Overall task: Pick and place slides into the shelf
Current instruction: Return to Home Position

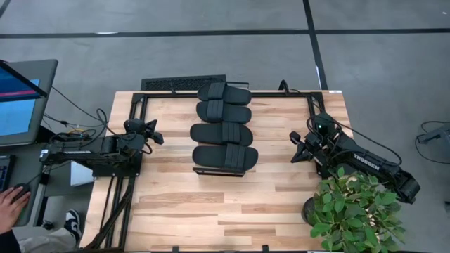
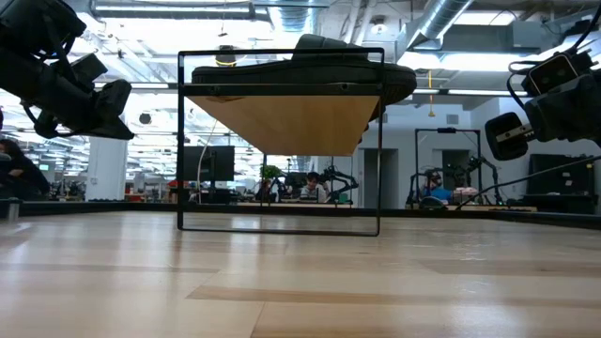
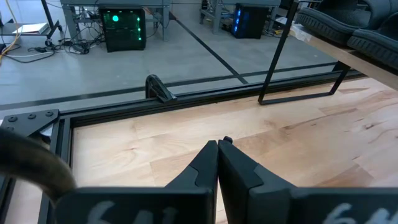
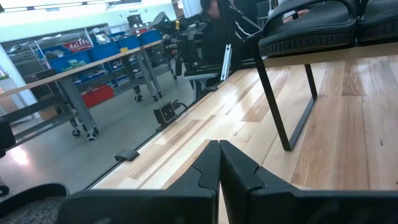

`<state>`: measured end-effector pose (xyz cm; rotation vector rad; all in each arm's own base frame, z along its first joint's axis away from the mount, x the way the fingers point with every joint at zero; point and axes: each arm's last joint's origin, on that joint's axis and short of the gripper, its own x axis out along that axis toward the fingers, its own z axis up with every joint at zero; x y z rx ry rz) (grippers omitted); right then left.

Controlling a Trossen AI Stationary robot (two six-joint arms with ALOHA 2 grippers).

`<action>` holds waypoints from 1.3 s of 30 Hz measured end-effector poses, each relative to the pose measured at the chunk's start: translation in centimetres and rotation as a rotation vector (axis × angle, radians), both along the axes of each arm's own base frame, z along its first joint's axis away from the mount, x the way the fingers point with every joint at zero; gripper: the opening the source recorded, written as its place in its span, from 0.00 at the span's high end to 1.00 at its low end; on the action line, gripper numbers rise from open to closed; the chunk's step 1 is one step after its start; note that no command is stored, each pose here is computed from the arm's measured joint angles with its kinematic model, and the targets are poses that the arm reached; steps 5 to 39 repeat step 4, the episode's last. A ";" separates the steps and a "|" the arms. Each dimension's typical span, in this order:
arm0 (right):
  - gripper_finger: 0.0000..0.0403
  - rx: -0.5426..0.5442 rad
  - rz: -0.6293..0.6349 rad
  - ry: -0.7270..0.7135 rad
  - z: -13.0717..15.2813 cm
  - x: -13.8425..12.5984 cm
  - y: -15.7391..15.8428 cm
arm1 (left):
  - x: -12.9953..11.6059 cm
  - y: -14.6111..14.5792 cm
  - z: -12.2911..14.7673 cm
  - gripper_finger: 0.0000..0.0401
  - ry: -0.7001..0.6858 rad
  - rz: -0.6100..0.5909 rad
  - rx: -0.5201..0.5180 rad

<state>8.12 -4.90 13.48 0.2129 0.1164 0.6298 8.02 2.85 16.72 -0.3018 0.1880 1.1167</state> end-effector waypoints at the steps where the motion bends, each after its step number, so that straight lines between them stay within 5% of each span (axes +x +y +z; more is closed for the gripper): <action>1: 1.00 0.000 0.001 0.000 0.0 0.0 0.0 | 0.0 0.0 0.0 1.00 0.000 0.000 0.000; 39: 1.00 0.000 0.000 0.000 0.0 0.0 0.0 | 0.0 0.0 0.0 1.00 0.000 0.000 0.000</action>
